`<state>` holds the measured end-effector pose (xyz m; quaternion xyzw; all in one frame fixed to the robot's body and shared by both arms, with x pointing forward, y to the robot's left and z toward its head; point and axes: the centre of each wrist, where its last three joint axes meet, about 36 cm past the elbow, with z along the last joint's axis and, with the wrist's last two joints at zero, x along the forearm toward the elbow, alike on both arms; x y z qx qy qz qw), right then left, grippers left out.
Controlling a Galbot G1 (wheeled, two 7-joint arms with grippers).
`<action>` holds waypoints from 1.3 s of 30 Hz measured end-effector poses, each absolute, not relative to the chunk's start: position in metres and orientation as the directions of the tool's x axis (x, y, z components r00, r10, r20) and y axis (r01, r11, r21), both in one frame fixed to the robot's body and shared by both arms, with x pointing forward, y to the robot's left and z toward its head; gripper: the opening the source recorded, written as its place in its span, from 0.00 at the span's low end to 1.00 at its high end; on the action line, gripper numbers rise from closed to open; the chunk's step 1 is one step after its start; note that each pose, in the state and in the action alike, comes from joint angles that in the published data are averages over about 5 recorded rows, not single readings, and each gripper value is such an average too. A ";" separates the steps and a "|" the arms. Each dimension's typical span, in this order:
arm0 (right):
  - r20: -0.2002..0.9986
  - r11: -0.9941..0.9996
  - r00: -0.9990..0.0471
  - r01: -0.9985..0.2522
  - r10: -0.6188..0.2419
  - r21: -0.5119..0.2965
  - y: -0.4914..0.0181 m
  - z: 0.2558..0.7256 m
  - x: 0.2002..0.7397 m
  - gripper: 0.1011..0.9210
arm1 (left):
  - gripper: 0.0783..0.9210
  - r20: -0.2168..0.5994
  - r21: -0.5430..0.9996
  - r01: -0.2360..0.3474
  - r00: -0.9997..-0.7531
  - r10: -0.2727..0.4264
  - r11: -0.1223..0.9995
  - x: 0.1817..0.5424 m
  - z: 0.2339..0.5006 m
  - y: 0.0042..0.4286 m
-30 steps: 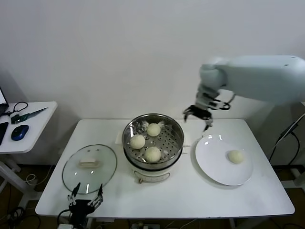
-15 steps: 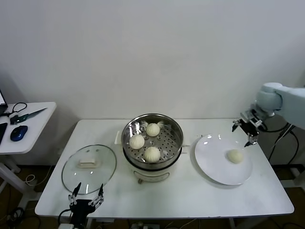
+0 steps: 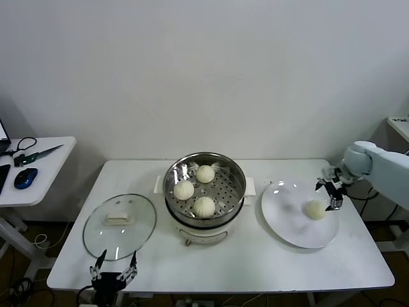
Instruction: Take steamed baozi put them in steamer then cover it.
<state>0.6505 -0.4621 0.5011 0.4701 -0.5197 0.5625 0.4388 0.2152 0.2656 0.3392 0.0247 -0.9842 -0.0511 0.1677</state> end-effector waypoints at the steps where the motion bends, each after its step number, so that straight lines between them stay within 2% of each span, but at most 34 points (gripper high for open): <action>1: 0.985 -0.067 -0.171 -0.983 0.004 -0.171 -0.463 0.496 0.650 0.88 | 0.88 0.328 0.109 -0.032 -0.942 -0.066 0.994 0.215 0.339 0.266; 11: 0.984 -0.018 -0.179 -0.984 -0.003 -0.179 -0.464 0.467 0.653 0.86 | 0.88 0.329 0.110 -0.034 -0.942 -0.068 0.993 0.215 0.338 0.265; 19: 0.985 0.000 -0.170 -0.985 -0.012 -0.170 -0.462 0.459 0.653 0.70 | 0.88 0.329 0.113 -0.037 -0.942 -0.073 0.993 0.214 0.339 0.266; 26: 0.987 0.020 -0.159 -0.987 -0.025 -0.159 -0.462 0.468 0.653 0.63 | 0.88 0.324 0.110 -0.037 -0.943 -0.071 0.993 0.215 0.341 0.265; 33: 0.983 0.013 -0.175 -0.985 -0.059 -0.175 -0.447 0.521 0.665 0.62 | 0.88 0.325 0.111 -0.037 -0.943 -0.071 0.993 0.215 0.342 0.265; 39: 0.967 -0.034 -0.223 -0.973 -0.122 -0.228 -0.401 0.621 0.682 0.62 | 0.88 0.322 0.109 -0.030 -0.945 -0.064 0.994 0.217 0.345 0.265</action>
